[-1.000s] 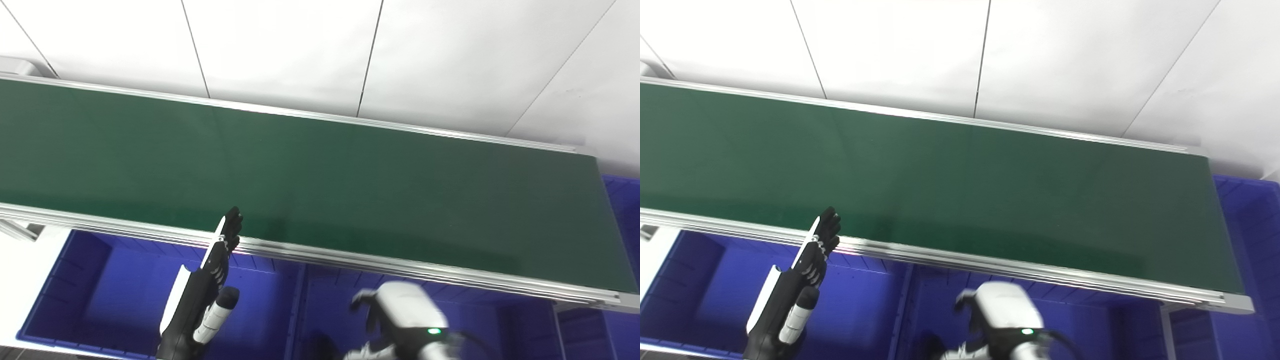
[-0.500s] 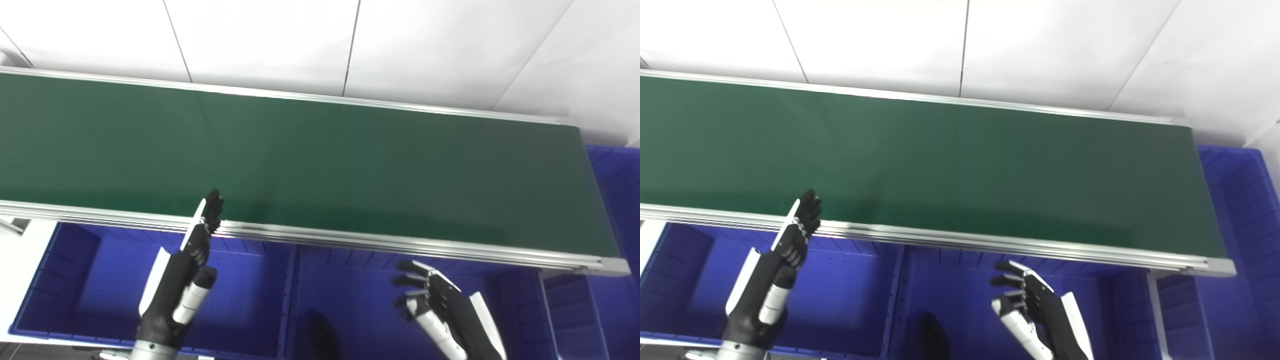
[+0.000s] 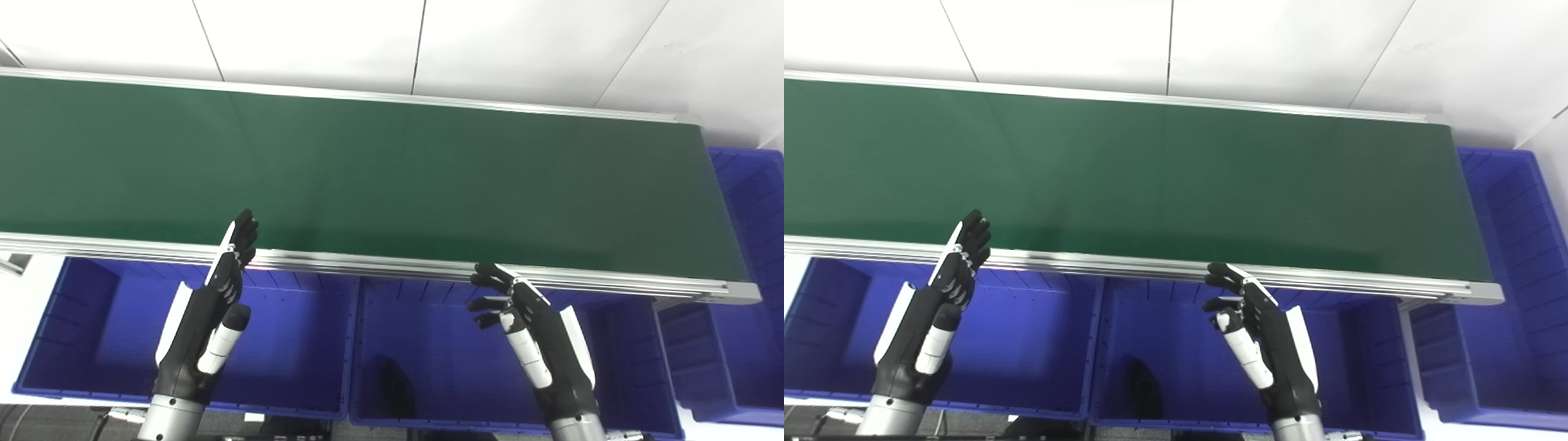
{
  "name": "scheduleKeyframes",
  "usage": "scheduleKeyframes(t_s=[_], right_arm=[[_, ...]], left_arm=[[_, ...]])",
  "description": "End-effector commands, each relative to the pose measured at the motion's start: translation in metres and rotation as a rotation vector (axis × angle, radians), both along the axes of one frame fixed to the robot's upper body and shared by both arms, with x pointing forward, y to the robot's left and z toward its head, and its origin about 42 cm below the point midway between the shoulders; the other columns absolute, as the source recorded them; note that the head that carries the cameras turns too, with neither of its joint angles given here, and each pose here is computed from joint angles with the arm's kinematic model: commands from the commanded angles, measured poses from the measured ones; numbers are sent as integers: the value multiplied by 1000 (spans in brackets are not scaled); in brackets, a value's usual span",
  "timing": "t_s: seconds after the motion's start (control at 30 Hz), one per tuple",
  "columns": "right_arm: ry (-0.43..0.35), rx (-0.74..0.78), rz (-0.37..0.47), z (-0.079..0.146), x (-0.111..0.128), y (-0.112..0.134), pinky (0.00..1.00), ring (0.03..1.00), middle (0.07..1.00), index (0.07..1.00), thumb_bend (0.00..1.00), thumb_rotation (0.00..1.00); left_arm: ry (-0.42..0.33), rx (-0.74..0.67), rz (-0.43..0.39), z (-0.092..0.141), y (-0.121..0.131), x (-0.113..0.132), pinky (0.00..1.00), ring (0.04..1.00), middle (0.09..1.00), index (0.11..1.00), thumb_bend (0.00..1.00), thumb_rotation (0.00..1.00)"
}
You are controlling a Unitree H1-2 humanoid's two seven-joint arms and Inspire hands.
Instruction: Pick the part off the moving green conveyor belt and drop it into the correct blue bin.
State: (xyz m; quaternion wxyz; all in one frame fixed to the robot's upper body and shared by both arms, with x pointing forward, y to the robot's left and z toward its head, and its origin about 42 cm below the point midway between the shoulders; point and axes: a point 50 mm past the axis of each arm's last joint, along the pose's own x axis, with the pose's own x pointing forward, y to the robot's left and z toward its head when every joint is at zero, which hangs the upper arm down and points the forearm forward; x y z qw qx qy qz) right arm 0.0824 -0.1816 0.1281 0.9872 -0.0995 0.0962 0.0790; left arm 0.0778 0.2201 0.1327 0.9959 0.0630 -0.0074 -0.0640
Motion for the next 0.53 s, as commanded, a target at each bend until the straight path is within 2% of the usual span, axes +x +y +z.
scheduleKeyframes(t_s=[0.0,0.27,0.5], right_arm=[[-74,14,7,8,0,0,574,654,771,786,872,998],[-76,17,21,2,-3,-6,610,675,768,784,859,1000],[-97,16,12,-6,-7,-11,762,821,861,840,843,995]], left_arm=[[-30,5,-1,9,-3,-4,1000,1000,1000,1000,709,984],[-41,18,0,4,-7,-7,1000,1000,1000,1000,703,986],[-48,54,-1,-3,-10,-10,996,984,1000,1000,690,986]])
